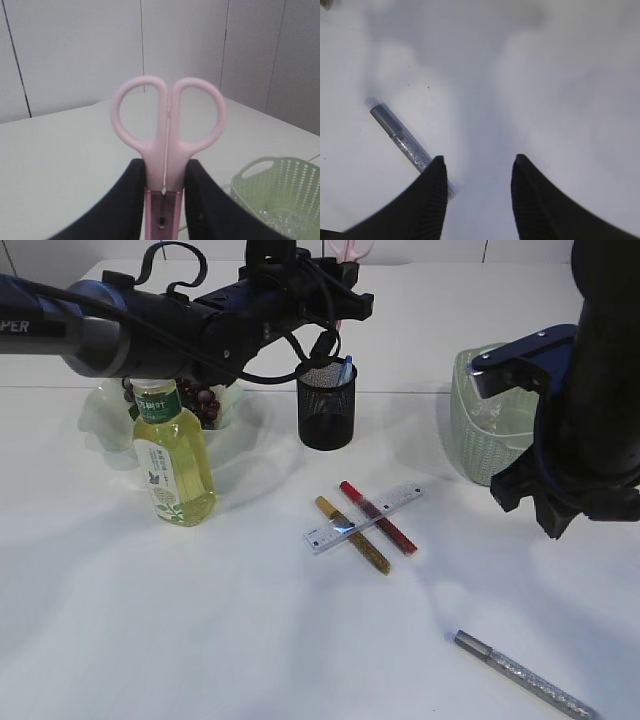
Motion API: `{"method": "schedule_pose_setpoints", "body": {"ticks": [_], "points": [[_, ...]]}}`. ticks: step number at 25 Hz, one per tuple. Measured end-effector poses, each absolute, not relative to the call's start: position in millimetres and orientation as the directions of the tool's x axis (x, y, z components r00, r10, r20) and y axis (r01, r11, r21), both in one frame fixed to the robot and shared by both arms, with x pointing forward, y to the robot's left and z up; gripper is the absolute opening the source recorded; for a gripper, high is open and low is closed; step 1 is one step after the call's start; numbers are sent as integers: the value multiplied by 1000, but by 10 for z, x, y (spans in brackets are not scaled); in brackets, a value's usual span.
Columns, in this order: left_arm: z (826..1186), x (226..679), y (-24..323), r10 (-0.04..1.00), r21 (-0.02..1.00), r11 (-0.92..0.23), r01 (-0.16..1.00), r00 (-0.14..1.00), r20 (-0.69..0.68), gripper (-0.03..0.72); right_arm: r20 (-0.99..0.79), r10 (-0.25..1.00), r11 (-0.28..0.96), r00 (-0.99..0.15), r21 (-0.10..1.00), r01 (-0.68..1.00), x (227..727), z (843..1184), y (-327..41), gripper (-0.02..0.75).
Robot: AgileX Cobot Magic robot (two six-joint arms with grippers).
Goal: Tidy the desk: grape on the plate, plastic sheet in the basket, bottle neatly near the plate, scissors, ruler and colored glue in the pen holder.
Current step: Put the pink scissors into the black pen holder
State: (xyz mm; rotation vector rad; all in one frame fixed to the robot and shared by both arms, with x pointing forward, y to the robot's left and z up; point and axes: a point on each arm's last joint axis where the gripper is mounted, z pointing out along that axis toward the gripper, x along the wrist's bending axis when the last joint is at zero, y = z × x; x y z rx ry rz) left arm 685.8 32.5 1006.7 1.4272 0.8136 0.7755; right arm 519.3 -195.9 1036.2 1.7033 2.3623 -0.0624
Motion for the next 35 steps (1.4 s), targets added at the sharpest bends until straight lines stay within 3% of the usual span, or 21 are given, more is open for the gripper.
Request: {"method": "schedule_pose_setpoints", "body": {"ticks": [16, 22, 30, 35], "points": [[9717, 6952, 365, 860, 996, -27, 81, 510, -18, 226, -208, 931, 325, -299, 100, 941, 5194, 10362, -1959, 344], [9720, 6952, 364, 860, 996, -24, 80, 509, -20, 283, -206, 932, 324, -299, 100, 941, 5194, 10361, -1957, 344], [9718, 6950, 366, 861, 995, -30, 92, 509, -21, 293, -206, 932, 324, -299, 100, 941, 5194, 10361, -1957, 344], [9986, 6883, 409, 863, 988, -58, 142, 504, -22, 293, -206, 932, 324, -299, 100, 941, 5194, 10361, -1957, 344]]}}
